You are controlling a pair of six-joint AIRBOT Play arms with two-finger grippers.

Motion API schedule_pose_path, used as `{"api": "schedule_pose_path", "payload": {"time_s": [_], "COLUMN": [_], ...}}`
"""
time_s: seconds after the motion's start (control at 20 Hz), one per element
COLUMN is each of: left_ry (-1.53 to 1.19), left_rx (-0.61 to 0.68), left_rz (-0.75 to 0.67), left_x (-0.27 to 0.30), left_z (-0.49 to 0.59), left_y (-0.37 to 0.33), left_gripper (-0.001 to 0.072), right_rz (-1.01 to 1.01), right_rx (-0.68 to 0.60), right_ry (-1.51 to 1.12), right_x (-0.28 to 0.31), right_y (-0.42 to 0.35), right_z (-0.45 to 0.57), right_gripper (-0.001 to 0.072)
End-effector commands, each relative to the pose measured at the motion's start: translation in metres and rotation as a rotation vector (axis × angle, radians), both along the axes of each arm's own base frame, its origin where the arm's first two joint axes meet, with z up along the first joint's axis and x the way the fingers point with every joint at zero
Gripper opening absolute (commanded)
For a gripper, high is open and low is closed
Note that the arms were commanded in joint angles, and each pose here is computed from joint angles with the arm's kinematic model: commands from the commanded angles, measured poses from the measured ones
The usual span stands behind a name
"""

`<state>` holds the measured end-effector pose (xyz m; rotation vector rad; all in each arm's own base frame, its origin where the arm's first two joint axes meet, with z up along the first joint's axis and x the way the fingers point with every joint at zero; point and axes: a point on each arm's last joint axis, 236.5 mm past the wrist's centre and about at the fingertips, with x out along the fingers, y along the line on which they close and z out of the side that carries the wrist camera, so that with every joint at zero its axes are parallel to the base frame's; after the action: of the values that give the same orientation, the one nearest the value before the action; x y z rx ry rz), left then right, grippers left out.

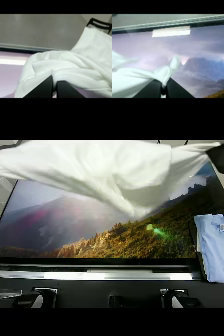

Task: Fold the clothes and pants, and hang the long-sleeved shirts on hangers.

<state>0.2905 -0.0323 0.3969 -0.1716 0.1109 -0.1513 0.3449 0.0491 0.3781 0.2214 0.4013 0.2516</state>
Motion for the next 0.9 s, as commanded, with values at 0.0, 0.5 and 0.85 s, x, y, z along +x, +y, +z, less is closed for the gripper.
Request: {"api": "schedule_pose_path", "payload": {"time_s": [0.0, 0.5, 0.85], "left_ry": [0.085, 0.532, 0.661], "left_rx": [0.102, -0.020, -0.010], "left_rz": [0.087, -0.077, -0.171], "left_x": [-0.026, -0.006, -0.013], "left_z": [-0.016, -0.216, -0.288], "left_y": [0.022, -0.019, -0.049], "left_gripper": [0.0021, 0.0021, 0.0021], "right_rz": [-0.115, 0.002, -0.018], "right_rx": [-0.103, -0.007, 0.084], "right_ry": [0.190, 0.738, 1.107], "right_x": [-0.041, -0.067, -0.117], "right_y": [-0.032, -0.008, 0.001], "right_z": [-0.035, -0.205, -0.339], "right_gripper": [0.0034, 0.0033, 0.0034]}}
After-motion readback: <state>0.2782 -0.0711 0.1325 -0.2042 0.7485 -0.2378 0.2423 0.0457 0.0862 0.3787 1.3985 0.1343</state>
